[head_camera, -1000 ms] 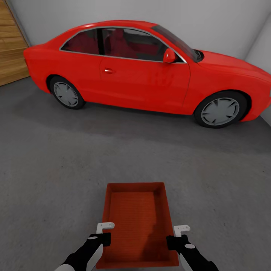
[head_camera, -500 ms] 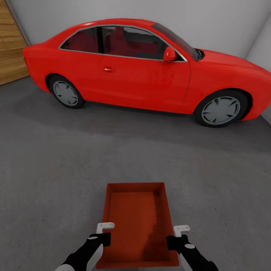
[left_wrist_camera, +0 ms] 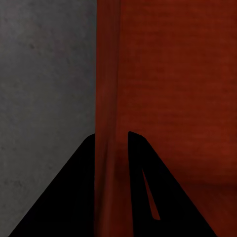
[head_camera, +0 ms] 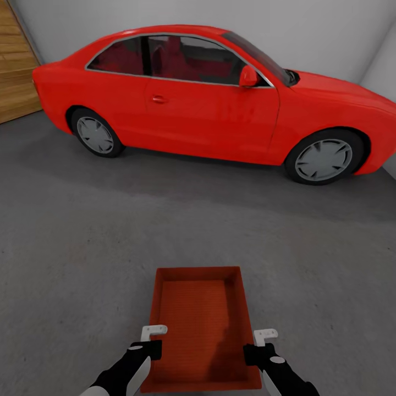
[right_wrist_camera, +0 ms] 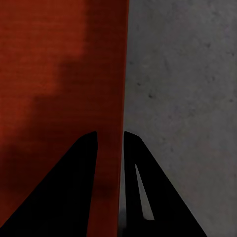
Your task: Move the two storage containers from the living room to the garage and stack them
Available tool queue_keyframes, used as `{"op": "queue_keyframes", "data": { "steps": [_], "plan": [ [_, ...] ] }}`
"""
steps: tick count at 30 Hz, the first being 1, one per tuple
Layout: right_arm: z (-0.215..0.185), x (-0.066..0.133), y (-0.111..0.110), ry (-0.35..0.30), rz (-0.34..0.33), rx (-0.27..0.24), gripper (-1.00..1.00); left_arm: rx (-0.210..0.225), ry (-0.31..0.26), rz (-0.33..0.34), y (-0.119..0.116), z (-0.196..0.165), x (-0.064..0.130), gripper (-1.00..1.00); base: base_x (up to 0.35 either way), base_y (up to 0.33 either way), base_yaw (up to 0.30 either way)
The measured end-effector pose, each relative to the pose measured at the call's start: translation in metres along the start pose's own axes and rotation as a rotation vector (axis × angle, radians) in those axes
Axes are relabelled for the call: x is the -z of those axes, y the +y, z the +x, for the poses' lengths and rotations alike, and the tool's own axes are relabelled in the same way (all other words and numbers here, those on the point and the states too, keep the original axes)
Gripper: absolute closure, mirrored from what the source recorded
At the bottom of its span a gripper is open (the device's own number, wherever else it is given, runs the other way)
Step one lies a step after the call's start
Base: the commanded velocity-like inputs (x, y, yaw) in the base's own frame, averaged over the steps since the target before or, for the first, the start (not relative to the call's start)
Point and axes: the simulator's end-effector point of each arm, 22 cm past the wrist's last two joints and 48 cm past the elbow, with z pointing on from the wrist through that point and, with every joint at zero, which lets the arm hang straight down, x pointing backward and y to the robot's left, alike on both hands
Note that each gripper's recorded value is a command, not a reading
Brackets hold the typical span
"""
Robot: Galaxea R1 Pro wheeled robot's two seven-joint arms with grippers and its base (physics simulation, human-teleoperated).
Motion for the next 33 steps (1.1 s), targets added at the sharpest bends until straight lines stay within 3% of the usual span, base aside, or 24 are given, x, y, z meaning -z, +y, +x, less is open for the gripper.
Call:
{"op": "queue_keyframes", "data": {
  "steps": [9, 33],
  "plan": [
    [0.006, -0.013, 0.0, 0.003, 0.0, 0.001, 1.0, 0.001, 0.003, 0.0, 0.0, 0.005, -0.014, 1.0, 0.0, 0.0, 0.0],
    [0.006, -0.013, 0.0, 0.003, 0.001, 0.001, 1.0, 0.002, 0.002, 0.0, 0.0, 0.005, -0.014, 1.0, 0.0, 0.0, 0.0]
  ]
}}
